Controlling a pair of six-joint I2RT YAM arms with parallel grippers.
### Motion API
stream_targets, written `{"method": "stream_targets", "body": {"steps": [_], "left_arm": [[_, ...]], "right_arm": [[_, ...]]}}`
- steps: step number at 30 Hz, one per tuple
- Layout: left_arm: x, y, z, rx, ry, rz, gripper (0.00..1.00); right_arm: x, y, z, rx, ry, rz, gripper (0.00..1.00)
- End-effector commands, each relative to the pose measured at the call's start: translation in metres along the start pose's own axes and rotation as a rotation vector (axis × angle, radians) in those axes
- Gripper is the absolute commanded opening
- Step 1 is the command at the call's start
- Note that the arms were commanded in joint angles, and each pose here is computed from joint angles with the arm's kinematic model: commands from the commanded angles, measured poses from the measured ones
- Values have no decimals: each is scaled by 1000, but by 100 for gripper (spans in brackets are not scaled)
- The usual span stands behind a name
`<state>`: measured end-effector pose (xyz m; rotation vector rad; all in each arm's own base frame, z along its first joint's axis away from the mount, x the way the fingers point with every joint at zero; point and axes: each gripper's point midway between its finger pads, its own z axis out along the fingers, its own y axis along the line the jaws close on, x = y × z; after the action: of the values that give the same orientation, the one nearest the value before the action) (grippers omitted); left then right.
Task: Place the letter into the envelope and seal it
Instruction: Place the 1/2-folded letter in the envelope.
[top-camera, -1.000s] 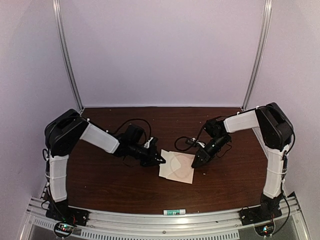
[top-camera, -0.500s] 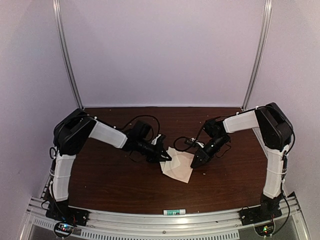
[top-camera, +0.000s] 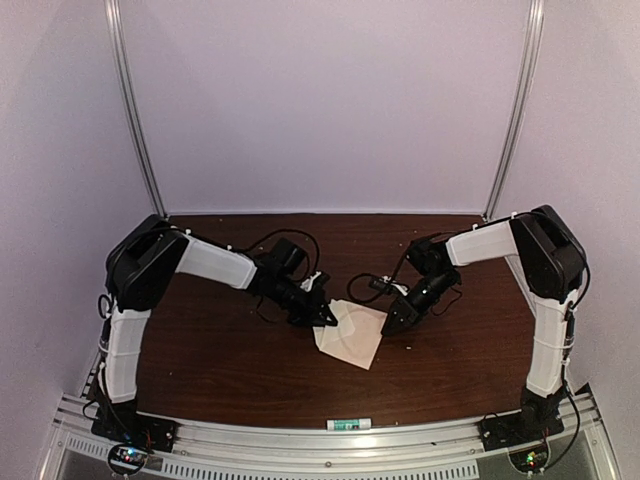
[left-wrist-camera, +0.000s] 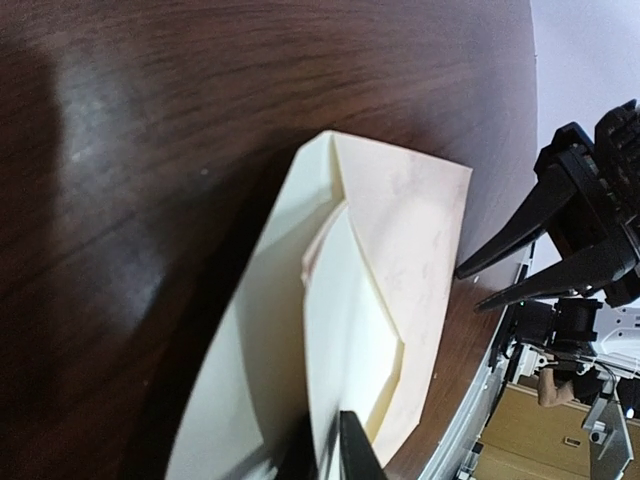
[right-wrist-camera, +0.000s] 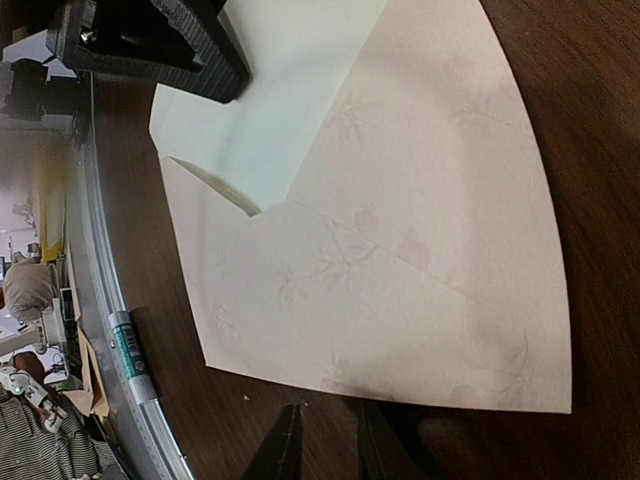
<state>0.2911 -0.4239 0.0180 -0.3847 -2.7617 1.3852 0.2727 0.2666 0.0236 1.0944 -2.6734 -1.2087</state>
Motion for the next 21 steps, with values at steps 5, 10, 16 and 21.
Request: {"method": "stream_targets", "body": {"steps": [5, 10, 16, 21], "left_arm": [[-2, -17, -23, -45, -47, 33, 10], [0, -16, -26, -53, -51, 32, 9], [2, -17, -24, -25, -57, 36, 6], [5, -17, -25, -17, -55, 36, 5]], "right_arm": [[8, -16, 5, 88, 39, -31, 20], [-26, 2, -24, 128, -61, -139, 20], [-49, 0, -17, 75, -96, -123, 20], [-48, -12, 1, 65, -74, -82, 19]]}}
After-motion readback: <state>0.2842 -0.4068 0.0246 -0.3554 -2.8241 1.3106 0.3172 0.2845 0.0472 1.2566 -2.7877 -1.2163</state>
